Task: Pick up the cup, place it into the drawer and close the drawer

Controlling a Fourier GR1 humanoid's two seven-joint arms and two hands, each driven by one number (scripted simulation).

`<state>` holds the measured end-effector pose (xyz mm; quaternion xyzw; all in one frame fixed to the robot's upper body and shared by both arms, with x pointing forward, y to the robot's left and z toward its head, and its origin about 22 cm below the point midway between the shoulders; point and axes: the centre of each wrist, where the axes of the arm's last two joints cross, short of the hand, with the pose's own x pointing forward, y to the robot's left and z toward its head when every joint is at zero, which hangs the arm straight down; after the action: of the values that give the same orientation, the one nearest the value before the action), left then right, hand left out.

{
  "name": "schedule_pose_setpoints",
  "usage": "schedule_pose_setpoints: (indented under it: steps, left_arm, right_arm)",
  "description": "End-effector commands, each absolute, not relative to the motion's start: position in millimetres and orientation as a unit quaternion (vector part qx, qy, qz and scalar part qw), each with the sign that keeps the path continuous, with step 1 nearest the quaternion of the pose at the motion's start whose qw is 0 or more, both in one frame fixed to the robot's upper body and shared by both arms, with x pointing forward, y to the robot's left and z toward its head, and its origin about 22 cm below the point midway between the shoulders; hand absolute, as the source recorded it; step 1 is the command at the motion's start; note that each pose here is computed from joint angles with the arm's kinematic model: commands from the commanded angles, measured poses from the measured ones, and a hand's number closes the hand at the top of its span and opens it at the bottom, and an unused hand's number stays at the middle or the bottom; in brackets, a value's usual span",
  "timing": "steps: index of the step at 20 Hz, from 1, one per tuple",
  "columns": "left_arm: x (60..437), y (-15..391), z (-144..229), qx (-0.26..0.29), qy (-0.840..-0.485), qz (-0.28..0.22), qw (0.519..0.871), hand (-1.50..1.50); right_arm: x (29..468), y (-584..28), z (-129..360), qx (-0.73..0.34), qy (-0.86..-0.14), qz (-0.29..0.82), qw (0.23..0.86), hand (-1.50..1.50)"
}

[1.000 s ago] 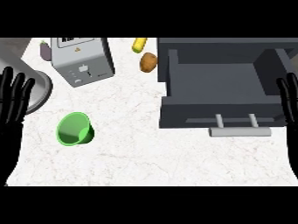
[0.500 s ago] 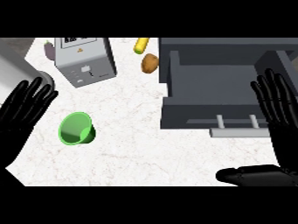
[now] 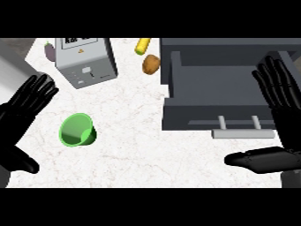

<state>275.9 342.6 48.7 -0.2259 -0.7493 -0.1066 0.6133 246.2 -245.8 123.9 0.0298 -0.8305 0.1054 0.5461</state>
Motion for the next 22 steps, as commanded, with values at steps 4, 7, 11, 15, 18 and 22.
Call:
schedule_pose_setpoints:
  steps: [4, 7, 11, 15, 18, 22]
  left_arm:
    - [283.7, 364.6, 2.0, -0.205, -0.733, -0.107, 0.640, -1.50]
    - [293.2, 345.6, -28.7, -0.186, -0.724, -0.112, 0.655, -1.50]
    - [283.5, 372.6, -44.1, -0.166, -0.718, -0.116, 0.666, -1.50]
    - [293.8, 375.3, -66.9, -0.153, -0.717, -0.105, 0.672, -1.50]
    - [277.9, 372.3, -89.8, -0.153, -0.714, -0.107, 0.675, -1.50]
    - [289.4, 380.3, -89.1, -0.135, -0.708, -0.107, 0.685, -1.50]
  right_arm:
    - [256.5, -256.6, 118.7, 0.030, -0.842, 0.103, 0.529, -1.50]
    - [266.3, -240.0, 135.4, 0.029, -0.840, 0.107, 0.531, -1.50]
    - [256.8, -256.3, 135.6, 0.030, -0.842, 0.108, 0.528, -1.50]
    - [260.0, -243.5, 135.5, 0.025, -0.840, 0.116, 0.530, -1.50]
    - [273.9, -261.4, 140.3, 0.027, -0.842, 0.113, 0.527, -1.50]
    - [271.4, -247.6, 142.1, 0.026, -0.843, 0.114, 0.526, -1.50]
